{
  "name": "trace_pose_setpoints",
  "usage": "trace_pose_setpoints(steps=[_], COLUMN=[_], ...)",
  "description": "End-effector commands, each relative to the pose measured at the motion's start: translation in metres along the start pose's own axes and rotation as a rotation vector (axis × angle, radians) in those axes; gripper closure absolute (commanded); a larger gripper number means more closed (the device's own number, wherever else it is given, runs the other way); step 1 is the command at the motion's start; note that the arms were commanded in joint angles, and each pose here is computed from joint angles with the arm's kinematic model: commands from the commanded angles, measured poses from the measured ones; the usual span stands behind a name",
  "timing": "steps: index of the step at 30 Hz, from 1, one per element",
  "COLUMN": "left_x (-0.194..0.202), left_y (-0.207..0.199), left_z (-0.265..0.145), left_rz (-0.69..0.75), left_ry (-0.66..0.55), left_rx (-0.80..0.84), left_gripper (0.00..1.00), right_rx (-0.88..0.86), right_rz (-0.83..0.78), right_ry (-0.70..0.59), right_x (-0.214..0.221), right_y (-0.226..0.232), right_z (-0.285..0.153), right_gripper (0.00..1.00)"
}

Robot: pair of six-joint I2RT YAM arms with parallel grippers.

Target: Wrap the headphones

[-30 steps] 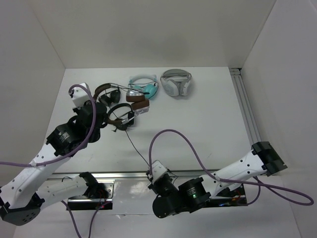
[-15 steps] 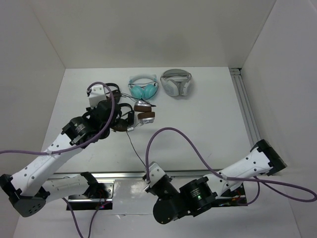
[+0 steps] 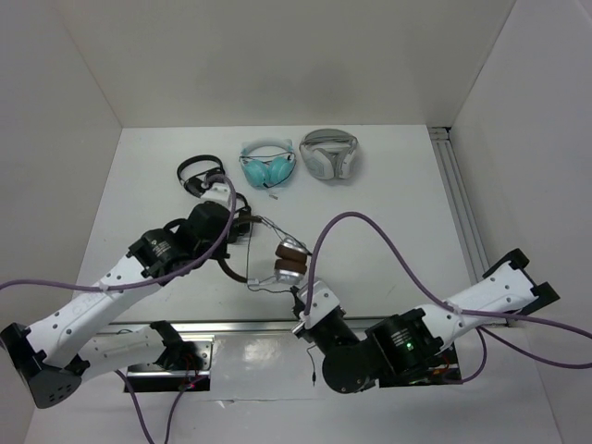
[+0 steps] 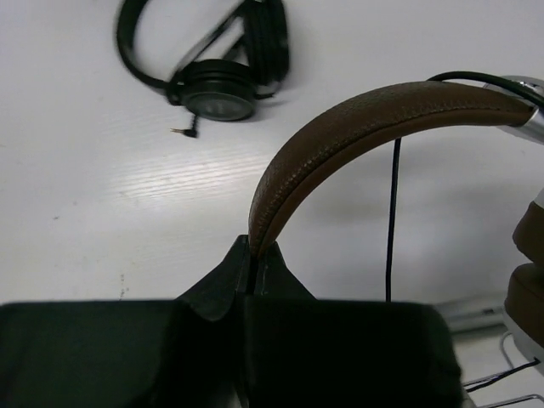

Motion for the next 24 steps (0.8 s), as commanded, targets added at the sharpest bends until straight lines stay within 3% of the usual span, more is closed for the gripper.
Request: trace_pose_setpoints(steps=[1, 5, 10, 18, 24], left_x=[0.0, 0.029, 0.044, 0.042, 0.055], left_y=[-0.04, -0.061, -0.072, -0.068, -0.071], left_z=[-0.012, -0.011, -0.024, -0.056, -0.069], left_rz=[0.103, 0.228, 0.314, 0.322, 0.369], left_ry=[0.003, 0.086, 0.105, 0.068, 0.185], left_rx=[0.263, 0.303, 0.357, 0.507, 0.584], left_gripper=[1.0, 1.0, 1.0, 1.0, 1.0], right_rx=[0.054, 0.086, 0.109, 0.225, 0.263], right_rz=[0.026, 0.007, -0.023, -0.032, 0.029], right_ry=[-0.009, 0.006, 0.034, 0.097, 0.096], right_x=[-0.018, -0.021, -0.014, 0.009, 0.019], right_y=[-0.026, -0.037, -0.045, -0.095, -0.143], right_z=[0.0, 0.008, 0.019, 0.043, 0.068], right_gripper=[1.0, 1.0, 1.0, 0.98, 0.95])
Point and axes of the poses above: each gripper's point midway between its finger pads, its own z axis out along the fingers, its own y axis along the line the jaws close on, x = y × z, the point moved 4 cm from there along -z, back along the fingers, and after that the axes turned 8 degrees about -z, right-handed, at the moved point
